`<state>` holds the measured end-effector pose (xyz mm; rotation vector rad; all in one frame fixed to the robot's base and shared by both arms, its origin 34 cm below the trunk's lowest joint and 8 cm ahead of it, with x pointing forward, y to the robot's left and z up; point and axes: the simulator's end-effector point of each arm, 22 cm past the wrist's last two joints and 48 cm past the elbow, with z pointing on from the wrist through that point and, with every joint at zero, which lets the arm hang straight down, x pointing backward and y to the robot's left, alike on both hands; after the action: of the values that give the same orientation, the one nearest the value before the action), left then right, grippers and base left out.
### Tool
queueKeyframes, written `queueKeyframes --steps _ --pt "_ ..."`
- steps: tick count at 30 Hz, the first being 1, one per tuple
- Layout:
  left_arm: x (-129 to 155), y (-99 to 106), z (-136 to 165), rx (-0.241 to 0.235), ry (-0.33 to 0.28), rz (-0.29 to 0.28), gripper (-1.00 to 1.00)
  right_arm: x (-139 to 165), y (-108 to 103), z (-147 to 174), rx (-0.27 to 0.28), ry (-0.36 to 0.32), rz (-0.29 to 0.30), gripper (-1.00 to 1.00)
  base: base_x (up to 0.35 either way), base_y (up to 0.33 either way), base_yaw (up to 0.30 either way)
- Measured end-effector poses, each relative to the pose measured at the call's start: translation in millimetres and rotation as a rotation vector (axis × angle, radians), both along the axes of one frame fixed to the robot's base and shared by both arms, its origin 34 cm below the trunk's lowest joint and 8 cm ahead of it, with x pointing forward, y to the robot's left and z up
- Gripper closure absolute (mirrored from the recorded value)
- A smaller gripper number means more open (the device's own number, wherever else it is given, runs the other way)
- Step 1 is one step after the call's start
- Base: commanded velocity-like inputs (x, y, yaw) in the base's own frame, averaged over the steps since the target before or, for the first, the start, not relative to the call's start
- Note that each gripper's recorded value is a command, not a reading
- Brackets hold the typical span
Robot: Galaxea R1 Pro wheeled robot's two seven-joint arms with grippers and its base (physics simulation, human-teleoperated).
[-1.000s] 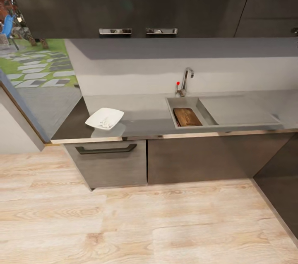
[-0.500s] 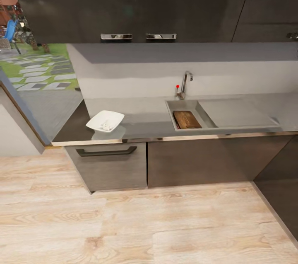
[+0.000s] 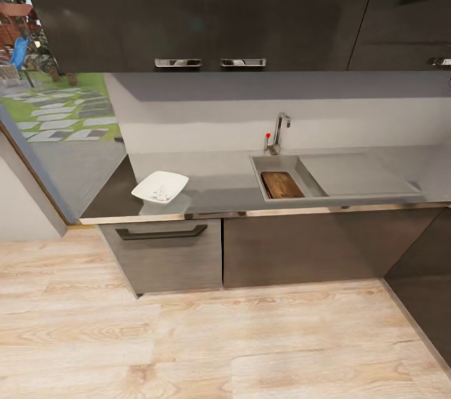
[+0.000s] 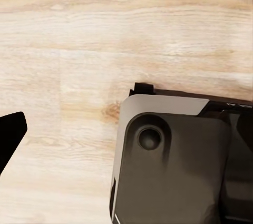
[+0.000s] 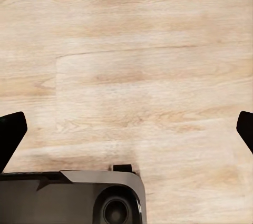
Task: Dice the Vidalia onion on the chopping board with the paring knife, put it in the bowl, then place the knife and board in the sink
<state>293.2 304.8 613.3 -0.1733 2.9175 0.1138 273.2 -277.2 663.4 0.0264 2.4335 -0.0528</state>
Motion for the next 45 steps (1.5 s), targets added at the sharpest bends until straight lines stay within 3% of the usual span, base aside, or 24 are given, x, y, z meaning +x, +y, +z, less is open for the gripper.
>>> queueKeyframes --steps 45 --pt "27 0 14 0.000 -0.072 0.000 -1.00 24 0 13 0.000 -0.072 -0.002 -1.00 0.000 0.000 0.000"
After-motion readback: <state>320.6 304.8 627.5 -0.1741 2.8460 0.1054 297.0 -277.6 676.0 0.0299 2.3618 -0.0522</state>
